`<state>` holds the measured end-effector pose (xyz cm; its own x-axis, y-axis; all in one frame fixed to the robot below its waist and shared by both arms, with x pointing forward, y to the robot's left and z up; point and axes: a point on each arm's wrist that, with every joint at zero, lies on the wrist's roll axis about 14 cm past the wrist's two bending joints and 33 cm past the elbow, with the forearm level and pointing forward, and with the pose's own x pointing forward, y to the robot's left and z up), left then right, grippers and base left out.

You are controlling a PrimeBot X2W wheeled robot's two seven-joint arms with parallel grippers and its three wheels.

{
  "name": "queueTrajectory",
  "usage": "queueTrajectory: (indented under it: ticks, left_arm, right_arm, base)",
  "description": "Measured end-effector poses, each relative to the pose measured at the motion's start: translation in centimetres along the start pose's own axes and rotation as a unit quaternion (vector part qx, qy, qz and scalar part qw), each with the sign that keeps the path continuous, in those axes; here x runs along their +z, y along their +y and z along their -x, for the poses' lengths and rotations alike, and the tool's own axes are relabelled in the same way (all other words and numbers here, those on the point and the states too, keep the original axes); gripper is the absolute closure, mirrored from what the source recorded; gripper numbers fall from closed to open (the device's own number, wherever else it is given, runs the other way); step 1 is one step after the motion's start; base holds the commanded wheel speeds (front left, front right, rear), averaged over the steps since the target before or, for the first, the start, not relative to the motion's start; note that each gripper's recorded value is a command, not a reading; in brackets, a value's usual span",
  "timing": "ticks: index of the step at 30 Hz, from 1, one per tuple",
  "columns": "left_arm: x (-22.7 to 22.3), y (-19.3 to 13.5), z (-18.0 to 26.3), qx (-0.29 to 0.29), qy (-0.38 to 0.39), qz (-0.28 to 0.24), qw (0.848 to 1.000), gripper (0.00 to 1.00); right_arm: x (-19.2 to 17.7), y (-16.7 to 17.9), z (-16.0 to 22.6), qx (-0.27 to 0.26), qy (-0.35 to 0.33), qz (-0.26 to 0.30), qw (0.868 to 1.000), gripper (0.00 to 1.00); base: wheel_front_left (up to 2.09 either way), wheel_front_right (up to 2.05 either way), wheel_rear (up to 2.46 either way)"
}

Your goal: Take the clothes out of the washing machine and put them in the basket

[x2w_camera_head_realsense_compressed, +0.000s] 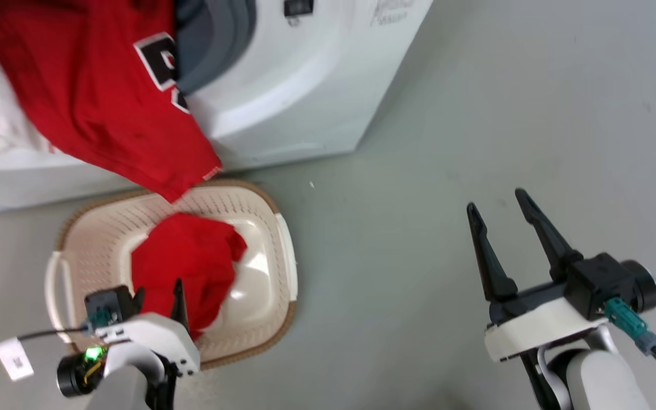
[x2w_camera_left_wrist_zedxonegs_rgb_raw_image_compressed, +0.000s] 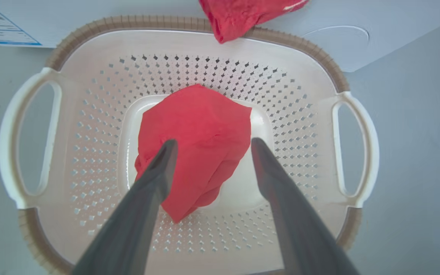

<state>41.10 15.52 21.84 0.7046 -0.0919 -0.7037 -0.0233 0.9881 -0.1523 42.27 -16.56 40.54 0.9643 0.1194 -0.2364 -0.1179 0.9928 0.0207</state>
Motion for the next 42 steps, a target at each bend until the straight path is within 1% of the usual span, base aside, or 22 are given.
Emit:
queueTrajectory:
  ticks: [6,10,15,20,25,31,37,42]
  left_arm:
    - [4.8,0.1,3.9,0.013,-0.095,0.017,0.995,0.00]
    - [8.1,0.6,6.5,0.023,-0.161,0.020,0.986,0.00]
    - [11.8,1.4,9.5,0.035,-0.232,0.017,0.972,0.00]
    - [14.0,2.0,11.0,0.045,-0.268,0.008,0.962,0.00]
    - [14.8,1.6,9.8,0.033,-0.260,-0.021,0.965,0.00]
    - [16.5,2.0,6.7,0.025,-0.240,-0.049,0.969,0.00]
    - [16.7,2.8,3.0,0.023,-0.197,-0.066,0.978,0.00]
    - [17.1,3.2,0.1,0.021,-0.171,-0.070,0.983,0.00]
  right_arm:
    - [2.4,0.5,1.9,0.002,-0.021,0.008,1.000,0.00]
    - [3.8,1.0,2.8,0.007,-0.033,0.012,0.999,0.00]
    - [5.1,1.8,3.8,0.016,-0.047,0.015,0.999,0.00]
    - [6.1,2.4,4.2,0.024,-0.057,0.016,0.998,0.00]
    - [6.1,2.5,4.3,0.025,-0.057,0.015,0.998,0.00]
    - [5.0,2.2,3.8,0.021,-0.042,0.011,0.999,0.00]
    - [4.1,1.6,2.9,0.015,-0.034,0.006,0.999,0.00]
    - [2.8,1.0,2.2,0.007,-0.020,0.002,1.000,0.00]
  base:
    - [0.00,0.00,0.00]
    - [0.00,0.00,0.00]
    - [0.00,0.00,0.00]
    - [0.00,0.00,0.00]
    - [0.00,0.00,0.00]
    - [0.00,0.00,0.00]
    - [0.00,0.00,0.00]
    - [0.00,0.00,0.00]
